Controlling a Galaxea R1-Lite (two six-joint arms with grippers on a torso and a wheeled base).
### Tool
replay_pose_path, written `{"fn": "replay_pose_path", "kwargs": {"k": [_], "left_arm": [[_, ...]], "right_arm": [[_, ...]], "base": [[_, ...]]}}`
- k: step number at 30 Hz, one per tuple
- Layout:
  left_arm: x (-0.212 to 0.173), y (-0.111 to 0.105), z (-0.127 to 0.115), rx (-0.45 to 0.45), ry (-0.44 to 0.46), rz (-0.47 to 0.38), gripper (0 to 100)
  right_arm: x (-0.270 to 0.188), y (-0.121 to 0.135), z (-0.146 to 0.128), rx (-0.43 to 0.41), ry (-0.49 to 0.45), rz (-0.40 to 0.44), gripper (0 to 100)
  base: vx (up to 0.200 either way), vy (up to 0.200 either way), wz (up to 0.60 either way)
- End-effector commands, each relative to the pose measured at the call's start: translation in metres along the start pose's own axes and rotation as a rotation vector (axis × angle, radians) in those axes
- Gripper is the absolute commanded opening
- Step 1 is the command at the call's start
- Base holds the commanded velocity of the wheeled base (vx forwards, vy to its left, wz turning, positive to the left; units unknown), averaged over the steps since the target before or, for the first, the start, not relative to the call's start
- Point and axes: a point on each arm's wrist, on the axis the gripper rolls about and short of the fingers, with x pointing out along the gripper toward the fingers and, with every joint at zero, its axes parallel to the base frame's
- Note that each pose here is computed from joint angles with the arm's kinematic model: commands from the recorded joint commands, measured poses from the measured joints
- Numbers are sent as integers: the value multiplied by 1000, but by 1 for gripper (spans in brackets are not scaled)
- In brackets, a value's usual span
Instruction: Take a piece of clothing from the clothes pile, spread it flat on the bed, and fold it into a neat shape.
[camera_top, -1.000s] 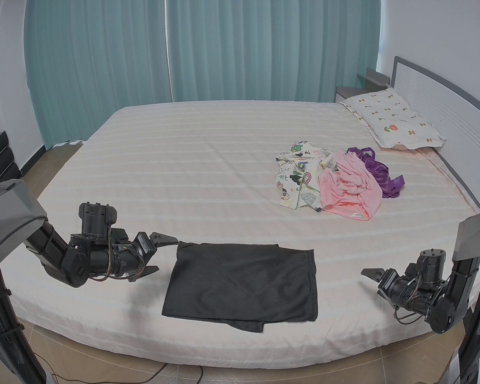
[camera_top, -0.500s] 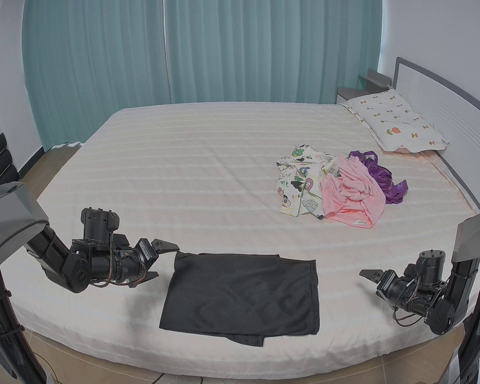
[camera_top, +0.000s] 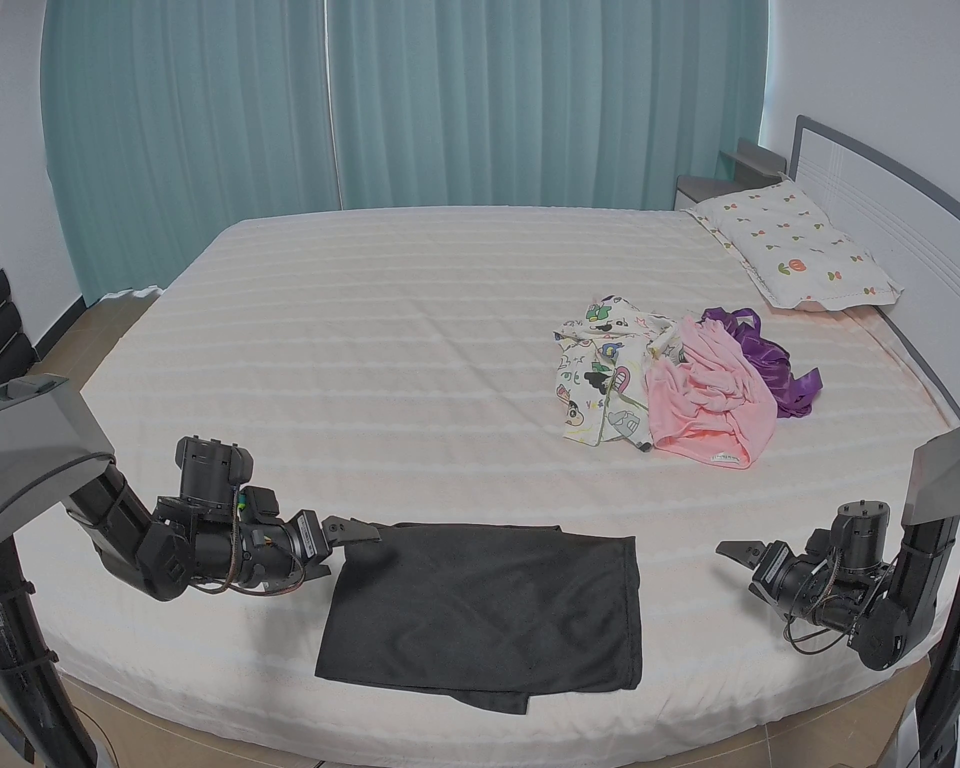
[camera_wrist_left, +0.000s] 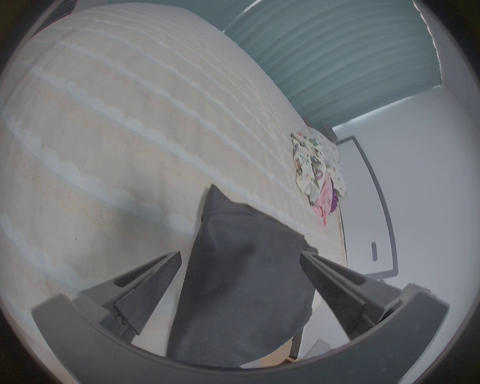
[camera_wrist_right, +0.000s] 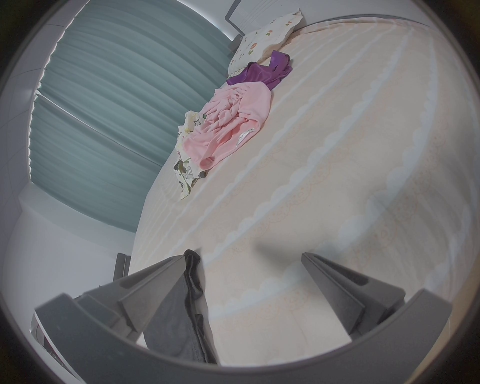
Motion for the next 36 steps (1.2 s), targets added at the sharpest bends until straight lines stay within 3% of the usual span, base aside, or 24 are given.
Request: {"fn": "replay_pose_path", "kwargs": {"k": [1,12,27,28,36], "left_arm": [[13,11,-9,21,53,26,100],[27,5,-27,58,121,25,100],[37,2,-32,90,114,-6,100],[37,2,-32,91,113,-7,0],[37,4,-30,82,104,3,0]], "right_arm": [[1,0,0,-2,0,6,100],[2,-1,-2,-1,18,16,100],[3,-1,-2,2,32,26,100],[3,-1,-2,2,32,26,100],[2,-2,-2,4,33,23,100]], "base": [[0,0,0],[0,0,0],[0,0,0],[0,0,0],[0,0,0]]}}
